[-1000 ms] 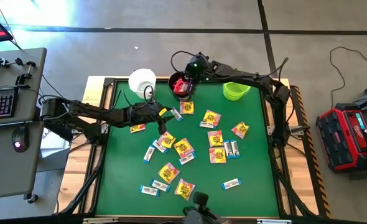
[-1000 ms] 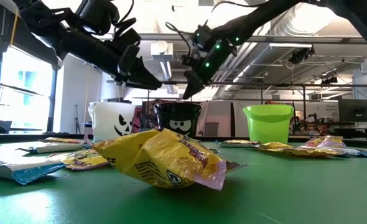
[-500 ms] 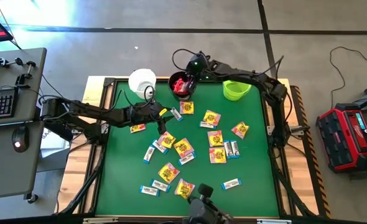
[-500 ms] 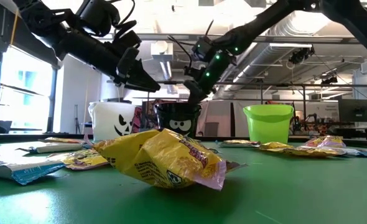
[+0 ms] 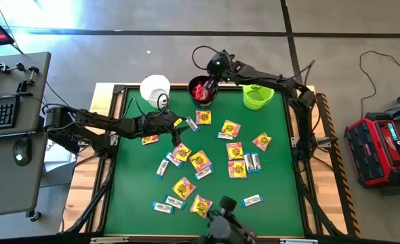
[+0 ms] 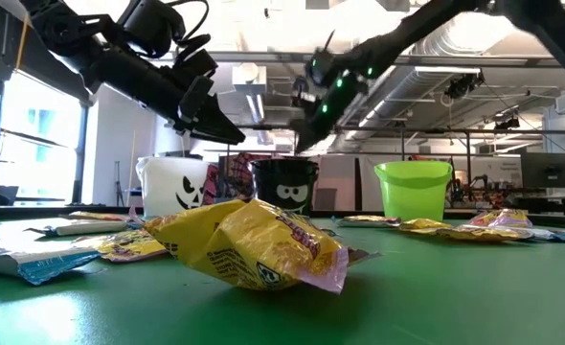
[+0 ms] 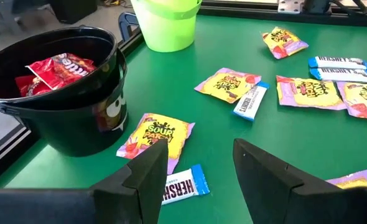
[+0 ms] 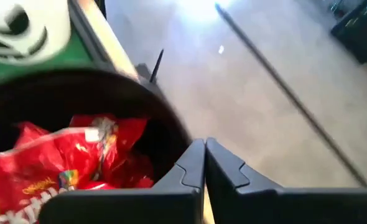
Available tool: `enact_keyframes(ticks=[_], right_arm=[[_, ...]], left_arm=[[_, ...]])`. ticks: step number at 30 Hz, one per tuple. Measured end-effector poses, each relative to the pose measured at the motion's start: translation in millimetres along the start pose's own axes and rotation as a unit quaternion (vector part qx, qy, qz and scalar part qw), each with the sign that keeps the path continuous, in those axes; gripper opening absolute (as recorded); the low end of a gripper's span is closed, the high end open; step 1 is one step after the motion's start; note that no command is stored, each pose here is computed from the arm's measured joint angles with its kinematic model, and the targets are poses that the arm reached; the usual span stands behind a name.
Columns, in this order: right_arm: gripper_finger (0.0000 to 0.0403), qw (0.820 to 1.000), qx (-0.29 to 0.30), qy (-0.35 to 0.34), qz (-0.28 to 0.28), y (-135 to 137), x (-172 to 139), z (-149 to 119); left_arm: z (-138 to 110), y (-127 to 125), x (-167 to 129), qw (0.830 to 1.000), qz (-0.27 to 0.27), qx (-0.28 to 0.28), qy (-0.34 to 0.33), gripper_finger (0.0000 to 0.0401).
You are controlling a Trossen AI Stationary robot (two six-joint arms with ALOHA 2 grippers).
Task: Sort candy by brand, put in halloween buckets
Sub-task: Adjust the black bucket
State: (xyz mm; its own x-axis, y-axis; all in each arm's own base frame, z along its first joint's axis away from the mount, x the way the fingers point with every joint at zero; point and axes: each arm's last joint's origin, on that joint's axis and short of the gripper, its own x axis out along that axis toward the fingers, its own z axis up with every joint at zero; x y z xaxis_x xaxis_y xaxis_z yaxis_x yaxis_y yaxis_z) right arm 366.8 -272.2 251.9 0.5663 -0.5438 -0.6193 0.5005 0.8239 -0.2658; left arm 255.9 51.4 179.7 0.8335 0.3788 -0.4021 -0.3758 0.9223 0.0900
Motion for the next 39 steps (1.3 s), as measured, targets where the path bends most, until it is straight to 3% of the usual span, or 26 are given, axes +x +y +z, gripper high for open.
enact_keyframes(ticks=[2,5,8,12,19,26,32,39], right_arm=[[0.0000,0.999,-0.029,-0.022,0.020,5,-16,10],[0.0000,0.993,-0.065,-0.024,0.096,19,-28,13],[0.0000,0.982,-0.093,-0.022,0.162,40,-26,4],[0.0000,0.976,-0.109,-0.033,0.187,67,-13,-20],[0.0000,0.970,-0.122,-0.098,0.184,100,-27,-37],[0.0000,0.971,-0.107,-0.135,0.167,98,-62,-33],[0.0000,0.956,-0.122,-0.075,0.255,120,-68,-46],[0.0000,0.977,-0.134,-0.037,0.162,132,-39,-59]], left_arm=[[0,0,0,1.000,0.000,0.000,0.000,0.0174],[0,0,0,1.000,0.000,0.001,0.000,0.0175],[0,0,0,1.000,-0.007,0.004,0.000,0.0175],[0,-1,0,1.000,-0.010,0.005,0.001,0.0175],[-1,-1,0,1.000,-0.019,0.006,0.007,0.0175],[-2,1,1,1.000,-0.017,0.008,0.008,0.0174],[-2,1,1,1.000,-0.017,0.008,0.009,0.0175],[-2,2,1,1.000,-0.016,0.009,0.012,0.0175]])
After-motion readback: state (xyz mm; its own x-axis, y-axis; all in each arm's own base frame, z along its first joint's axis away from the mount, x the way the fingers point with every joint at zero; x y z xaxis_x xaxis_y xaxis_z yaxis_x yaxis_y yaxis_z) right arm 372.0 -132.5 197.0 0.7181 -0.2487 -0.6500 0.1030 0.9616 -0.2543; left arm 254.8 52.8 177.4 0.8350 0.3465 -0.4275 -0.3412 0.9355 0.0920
